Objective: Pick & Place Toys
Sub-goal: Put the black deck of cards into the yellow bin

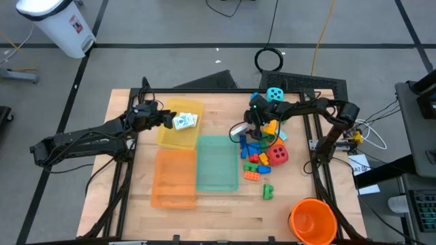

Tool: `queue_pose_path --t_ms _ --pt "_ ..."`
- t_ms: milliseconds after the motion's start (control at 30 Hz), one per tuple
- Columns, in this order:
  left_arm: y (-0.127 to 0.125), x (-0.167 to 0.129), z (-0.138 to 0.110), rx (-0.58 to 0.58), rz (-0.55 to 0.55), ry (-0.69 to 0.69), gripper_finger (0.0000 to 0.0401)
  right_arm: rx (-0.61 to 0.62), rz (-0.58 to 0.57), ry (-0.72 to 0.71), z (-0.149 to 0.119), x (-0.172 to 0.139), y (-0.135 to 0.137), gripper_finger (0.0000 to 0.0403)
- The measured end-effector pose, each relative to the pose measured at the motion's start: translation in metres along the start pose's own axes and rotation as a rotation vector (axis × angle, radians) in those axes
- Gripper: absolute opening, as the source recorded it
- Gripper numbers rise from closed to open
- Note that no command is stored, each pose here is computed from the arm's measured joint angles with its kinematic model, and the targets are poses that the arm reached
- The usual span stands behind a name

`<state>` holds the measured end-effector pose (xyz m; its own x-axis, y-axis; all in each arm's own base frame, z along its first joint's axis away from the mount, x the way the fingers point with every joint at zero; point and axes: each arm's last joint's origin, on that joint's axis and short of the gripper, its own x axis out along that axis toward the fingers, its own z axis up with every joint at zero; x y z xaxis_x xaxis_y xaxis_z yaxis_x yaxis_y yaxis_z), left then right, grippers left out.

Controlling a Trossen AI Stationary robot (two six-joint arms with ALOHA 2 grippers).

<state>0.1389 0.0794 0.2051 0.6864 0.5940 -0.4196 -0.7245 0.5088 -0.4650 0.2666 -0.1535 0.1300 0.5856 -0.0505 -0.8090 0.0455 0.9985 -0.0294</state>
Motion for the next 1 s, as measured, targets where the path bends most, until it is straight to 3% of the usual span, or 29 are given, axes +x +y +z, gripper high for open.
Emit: queue_pose_path --t_ms 233,667,867,1000 --pt "0.0001 0.0 -0.0001 0.0 0.0 0.0 0.0214 -0.05 0.094 -0.048 0.0017 0.0008 0.0041 0.0298" --pt "0.0001 0.0 -0.0001 0.0 0.0 0.0 0.0214 -0.101 0.075 -0.091 0.0062 0.0007 0.0028 0.0195" --pt "0.0 0.0 0.0001 0.005 0.0 -0.002 0.0214 -0.111 0.065 -0.088 0.0063 0.0006 0.0024 0.0115" --pt "0.0 0.0 0.0001 0.005 0.0 -0.002 0.0214 -0.112 -0.021 -0.056 0.0069 -0.0006 -0.0002 0.0051"
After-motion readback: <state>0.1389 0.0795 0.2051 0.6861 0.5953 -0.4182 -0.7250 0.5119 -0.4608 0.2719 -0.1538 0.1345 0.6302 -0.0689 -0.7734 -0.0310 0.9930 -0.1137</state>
